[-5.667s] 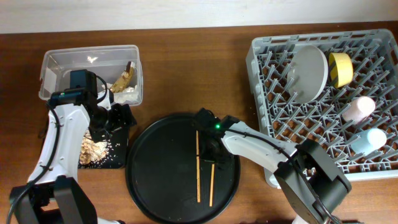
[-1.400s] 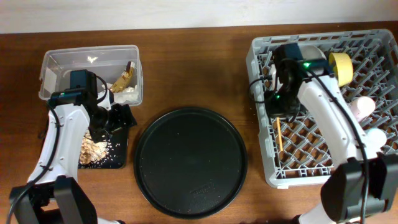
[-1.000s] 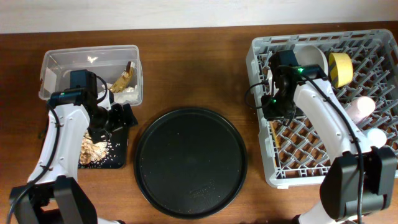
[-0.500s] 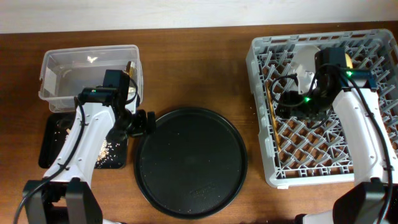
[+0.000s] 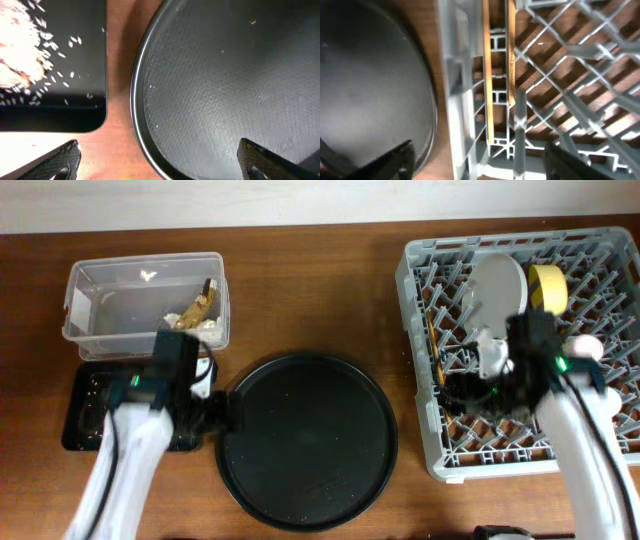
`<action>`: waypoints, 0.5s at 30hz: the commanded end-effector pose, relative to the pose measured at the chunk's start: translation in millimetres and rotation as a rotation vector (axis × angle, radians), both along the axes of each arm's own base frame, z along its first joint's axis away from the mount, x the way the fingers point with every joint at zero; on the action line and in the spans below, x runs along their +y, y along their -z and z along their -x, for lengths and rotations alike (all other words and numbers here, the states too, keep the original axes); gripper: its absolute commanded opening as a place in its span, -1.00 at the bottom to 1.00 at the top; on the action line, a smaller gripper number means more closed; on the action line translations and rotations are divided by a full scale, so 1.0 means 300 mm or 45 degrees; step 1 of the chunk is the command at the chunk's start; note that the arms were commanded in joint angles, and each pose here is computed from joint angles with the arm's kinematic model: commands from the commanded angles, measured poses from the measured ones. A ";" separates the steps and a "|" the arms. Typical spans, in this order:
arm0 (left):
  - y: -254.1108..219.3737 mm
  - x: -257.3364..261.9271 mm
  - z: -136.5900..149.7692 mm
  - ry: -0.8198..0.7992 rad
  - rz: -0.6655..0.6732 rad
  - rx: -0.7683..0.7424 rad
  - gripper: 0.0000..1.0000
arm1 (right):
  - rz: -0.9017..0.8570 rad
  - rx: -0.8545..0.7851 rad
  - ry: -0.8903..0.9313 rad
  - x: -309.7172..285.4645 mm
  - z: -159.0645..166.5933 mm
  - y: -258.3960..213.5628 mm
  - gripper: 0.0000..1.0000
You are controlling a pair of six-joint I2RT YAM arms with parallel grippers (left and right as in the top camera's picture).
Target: Sort waste into correct bins and load items into the dishwasher rack
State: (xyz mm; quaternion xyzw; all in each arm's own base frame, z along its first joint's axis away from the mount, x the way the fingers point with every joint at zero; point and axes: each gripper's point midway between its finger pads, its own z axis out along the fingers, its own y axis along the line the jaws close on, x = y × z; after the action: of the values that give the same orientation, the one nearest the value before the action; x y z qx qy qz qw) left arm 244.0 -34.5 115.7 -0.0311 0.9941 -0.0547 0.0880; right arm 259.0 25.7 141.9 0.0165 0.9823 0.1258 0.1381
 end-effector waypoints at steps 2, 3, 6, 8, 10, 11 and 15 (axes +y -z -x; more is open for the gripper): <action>-0.091 0.008 0.052 0.014 0.014 -0.363 0.99 | 0.058 -0.324 0.042 -0.017 0.068 -0.084 0.97; -0.112 0.008 0.051 0.012 0.020 -0.447 0.99 | 0.059 -0.390 0.048 -0.016 0.084 -0.102 0.97; -0.182 0.007 0.042 0.011 0.035 -0.645 0.99 | 0.067 -0.506 0.049 -0.012 0.131 -0.147 0.97; -0.231 0.008 0.051 0.010 0.042 -0.737 0.99 | 0.071 -0.575 0.049 -0.010 0.151 -0.183 0.97; -0.250 0.009 0.059 0.010 0.044 -0.771 0.99 | 0.072 -0.605 0.050 -0.010 0.158 -0.198 0.97; -0.258 0.009 0.062 0.010 0.045 -0.787 0.99 | 0.073 -0.609 0.050 -0.010 0.159 -0.200 0.97; -0.256 0.009 0.061 0.010 0.045 -0.783 0.99 | 0.072 -0.596 0.050 -0.010 0.156 -0.194 0.96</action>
State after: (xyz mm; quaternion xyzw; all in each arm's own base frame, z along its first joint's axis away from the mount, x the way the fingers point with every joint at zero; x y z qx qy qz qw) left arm 225.6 -32.9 195.9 -0.0153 0.9189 -0.0849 0.3851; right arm 212.3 25.7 204.1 -0.0079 0.9236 0.1005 0.3700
